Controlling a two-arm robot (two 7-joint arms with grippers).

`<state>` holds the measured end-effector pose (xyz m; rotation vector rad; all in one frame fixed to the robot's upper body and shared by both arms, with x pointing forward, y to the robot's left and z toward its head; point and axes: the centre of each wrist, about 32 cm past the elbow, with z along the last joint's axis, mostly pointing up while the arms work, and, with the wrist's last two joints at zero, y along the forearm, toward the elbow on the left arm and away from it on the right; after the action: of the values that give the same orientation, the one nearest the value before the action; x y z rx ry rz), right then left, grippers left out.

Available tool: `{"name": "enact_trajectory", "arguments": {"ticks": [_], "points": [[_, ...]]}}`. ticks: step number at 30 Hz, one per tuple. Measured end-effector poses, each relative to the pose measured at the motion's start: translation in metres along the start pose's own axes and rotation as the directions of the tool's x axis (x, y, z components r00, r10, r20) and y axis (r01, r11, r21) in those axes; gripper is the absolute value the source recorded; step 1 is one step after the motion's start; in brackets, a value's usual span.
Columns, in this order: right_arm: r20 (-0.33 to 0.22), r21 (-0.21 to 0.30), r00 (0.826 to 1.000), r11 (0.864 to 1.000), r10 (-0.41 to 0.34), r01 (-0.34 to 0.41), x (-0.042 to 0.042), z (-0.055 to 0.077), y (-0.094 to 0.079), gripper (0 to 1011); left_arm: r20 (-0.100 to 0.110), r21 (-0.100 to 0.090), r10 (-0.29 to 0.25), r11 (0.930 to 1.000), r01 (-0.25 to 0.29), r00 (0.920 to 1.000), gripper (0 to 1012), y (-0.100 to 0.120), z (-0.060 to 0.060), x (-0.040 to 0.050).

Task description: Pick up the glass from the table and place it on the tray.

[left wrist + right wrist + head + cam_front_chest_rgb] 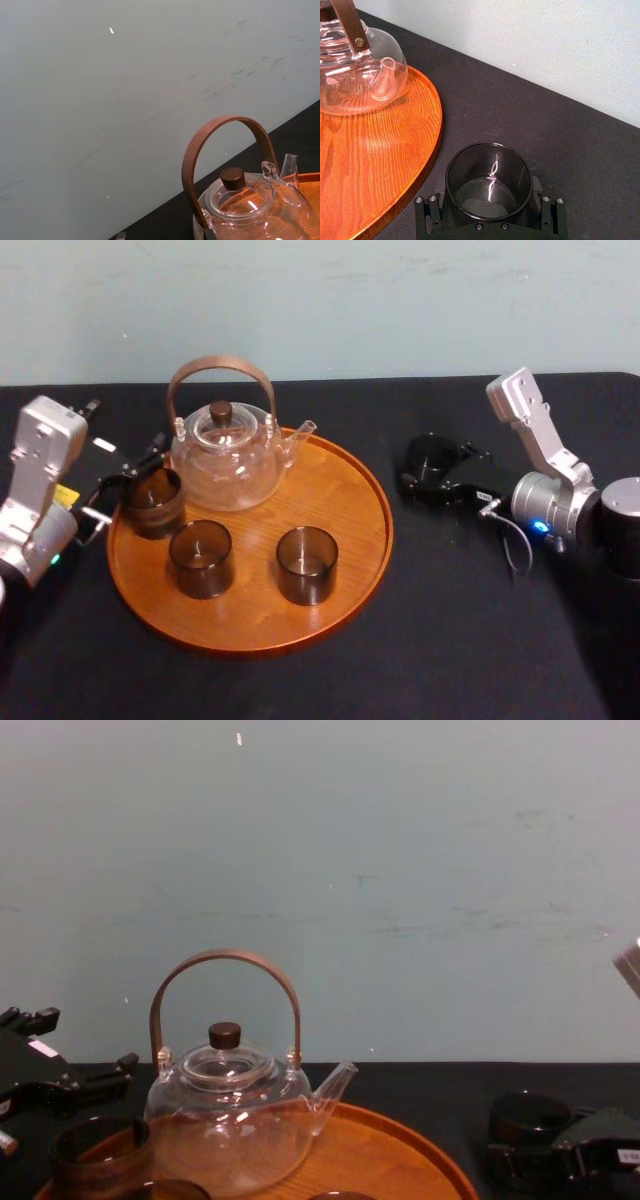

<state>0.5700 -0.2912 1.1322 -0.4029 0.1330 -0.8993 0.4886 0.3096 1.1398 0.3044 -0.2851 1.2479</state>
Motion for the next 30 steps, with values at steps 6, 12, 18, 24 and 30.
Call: {"name": "enact_trajectory", "arguments": {"ticks": [6,12,18,24,30], "points": [[0.007,-0.004,1.000,1.000,-0.001,0.001,-0.0008,0.0004,0.0015,1002,0.000,0.000,0.000,1.0000,0.000,1.0000,1001,0.0000,0.0000,0.0000],[0.007,-0.004,1.000,1.000,-0.001,0.001,-0.0005,0.0006,0.0013,1002,0.000,0.000,0.000,1.0000,0.000,1.0000,1001,0.0000,0.0000,0.0000],[0.005,-0.002,1.000,1.000,-0.001,0.001,-0.0003,0.0007,0.0011,927,0.000,0.000,0.000,1.0000,0.000,1.0000,1001,0.0000,0.0000,0.0000],[0.004,-0.002,1.000,1.000,-0.002,0.002,-0.0001,0.0006,0.0008,904,0.000,0.000,0.000,1.0000,0.000,1.0000,1001,0.0000,0.0000,0.0000],[0.003,-0.001,1.000,1.000,-0.002,0.002,0.0000,0.0005,0.0007,904,0.000,0.000,0.000,1.0000,0.000,1.0000,1001,0.0000,0.0000,0.0000]]}}
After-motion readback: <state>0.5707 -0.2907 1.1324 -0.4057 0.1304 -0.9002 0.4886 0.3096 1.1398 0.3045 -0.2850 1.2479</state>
